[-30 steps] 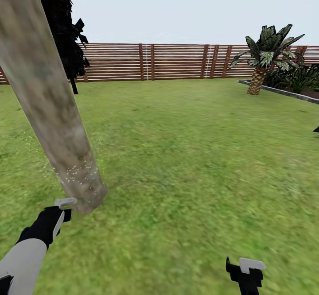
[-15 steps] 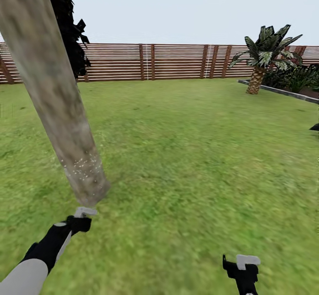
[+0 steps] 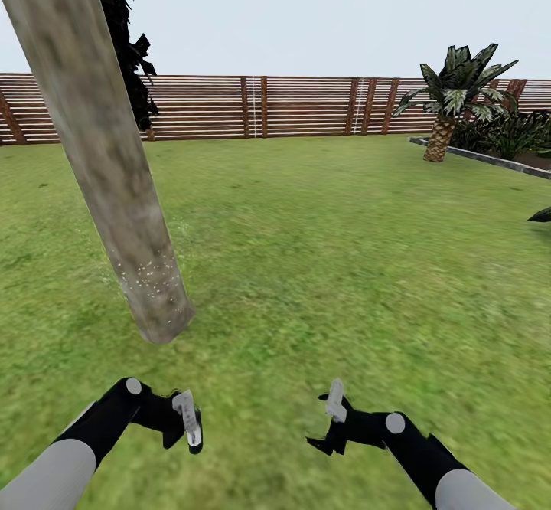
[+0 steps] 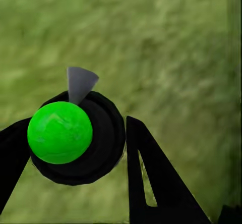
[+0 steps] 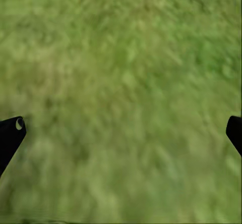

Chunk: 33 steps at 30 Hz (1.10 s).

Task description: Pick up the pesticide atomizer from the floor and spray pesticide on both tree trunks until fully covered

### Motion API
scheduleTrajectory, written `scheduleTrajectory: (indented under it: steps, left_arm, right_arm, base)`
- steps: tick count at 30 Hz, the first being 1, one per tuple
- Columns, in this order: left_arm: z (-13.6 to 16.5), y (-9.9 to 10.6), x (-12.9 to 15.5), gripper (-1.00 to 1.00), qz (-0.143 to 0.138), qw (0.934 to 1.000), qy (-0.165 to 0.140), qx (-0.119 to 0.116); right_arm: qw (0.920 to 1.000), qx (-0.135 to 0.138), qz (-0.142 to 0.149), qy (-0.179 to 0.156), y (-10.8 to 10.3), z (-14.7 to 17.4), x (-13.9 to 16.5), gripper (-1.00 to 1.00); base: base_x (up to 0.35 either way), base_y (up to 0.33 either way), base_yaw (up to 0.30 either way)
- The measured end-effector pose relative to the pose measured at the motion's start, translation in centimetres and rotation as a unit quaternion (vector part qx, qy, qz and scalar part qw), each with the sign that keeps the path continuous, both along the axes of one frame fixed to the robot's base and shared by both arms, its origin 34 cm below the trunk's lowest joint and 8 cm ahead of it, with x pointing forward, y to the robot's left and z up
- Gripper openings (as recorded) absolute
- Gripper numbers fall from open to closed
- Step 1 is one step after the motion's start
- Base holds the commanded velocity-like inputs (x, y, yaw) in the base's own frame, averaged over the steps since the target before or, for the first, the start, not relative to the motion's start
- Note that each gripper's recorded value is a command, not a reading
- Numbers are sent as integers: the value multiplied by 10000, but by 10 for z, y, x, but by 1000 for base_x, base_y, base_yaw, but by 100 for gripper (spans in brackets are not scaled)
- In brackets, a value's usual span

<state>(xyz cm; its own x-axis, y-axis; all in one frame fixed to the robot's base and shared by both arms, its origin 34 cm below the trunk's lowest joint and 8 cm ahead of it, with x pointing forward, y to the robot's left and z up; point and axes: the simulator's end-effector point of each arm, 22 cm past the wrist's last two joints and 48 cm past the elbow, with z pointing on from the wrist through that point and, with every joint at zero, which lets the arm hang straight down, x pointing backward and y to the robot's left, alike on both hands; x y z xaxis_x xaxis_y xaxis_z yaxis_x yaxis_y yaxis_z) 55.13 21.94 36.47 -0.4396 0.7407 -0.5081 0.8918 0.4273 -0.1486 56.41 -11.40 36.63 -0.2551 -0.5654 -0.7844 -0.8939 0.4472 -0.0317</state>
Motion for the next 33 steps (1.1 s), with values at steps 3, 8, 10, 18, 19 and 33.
scheduleTrajectory:
  steps: [3,8,10,18,19,33]
  left_arm:
    - [-2,2,-6,-100,-129,9999,96,61]
    - [-8,-3,-15,-100,-316,9991,194,186]
    - [-12,-18,-23,-100,-517,9981,248,216]
    - [-15,-71,-33,-100,-966,9949,253,149]
    - [-14,-76,-33,-100,-986,9947,251,123]
    - [-5,-140,-40,-100,-1342,9907,169,-111]
  right_arm:
    - [9996,72,255,102,7,3,-9,100]
    - [9992,126,354,129,14,5,-12,-100]
    - [9988,161,438,178,17,6,-16,-100]
    - [9945,446,939,97,51,30,-21,-100]
    - [9940,504,969,89,60,33,-22,-100]
    - [9920,678,1054,-131,83,52,-14,-100]
  base:
    - [0,0,0]
    - [0,0,0]
    - [0,0,0]
    - [0,0,0]
    - [0,0,0]
    - [0,0,0]
